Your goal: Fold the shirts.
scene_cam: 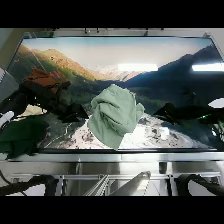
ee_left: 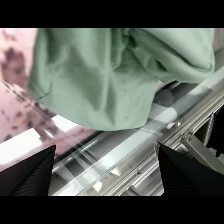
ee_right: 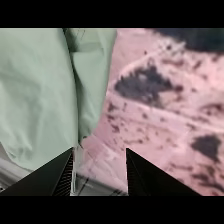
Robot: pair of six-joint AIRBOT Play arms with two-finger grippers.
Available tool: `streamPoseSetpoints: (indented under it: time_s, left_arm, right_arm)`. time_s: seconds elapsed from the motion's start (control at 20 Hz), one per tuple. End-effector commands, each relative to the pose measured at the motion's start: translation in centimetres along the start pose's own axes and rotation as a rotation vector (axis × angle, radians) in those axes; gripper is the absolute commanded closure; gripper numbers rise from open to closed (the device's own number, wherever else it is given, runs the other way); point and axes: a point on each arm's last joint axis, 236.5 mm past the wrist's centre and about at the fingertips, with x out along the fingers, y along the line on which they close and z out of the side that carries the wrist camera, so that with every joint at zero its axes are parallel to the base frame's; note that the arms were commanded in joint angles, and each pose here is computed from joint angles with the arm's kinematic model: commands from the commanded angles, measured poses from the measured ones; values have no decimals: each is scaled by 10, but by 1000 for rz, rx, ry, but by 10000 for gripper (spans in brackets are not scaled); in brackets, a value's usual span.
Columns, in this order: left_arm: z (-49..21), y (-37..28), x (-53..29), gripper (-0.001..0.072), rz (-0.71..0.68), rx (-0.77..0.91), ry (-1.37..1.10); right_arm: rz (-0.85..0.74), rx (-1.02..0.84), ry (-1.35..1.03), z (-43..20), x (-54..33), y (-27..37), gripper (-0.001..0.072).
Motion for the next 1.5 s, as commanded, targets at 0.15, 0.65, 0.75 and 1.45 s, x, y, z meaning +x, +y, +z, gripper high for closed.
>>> streamPoseSetpoints:
  time_s: [0.15,0.65,0.75,1.45]
  left_arm:
    - [1,60,38,9,-39,-192,37]
    - [43,26,84,655,1,-23,104]
    - [48,22,79,676,-4,-12,98]
    - [54,-162,-247,693,55,471,-550]
  right_arm:
    - [124,70,33,17,64,-2,351]
    - [68,75,-24,34,77,-2,351]
    - [63,85,-4,30,83,-6,361]
    - [207,-567,-796,126,-267,217,695]
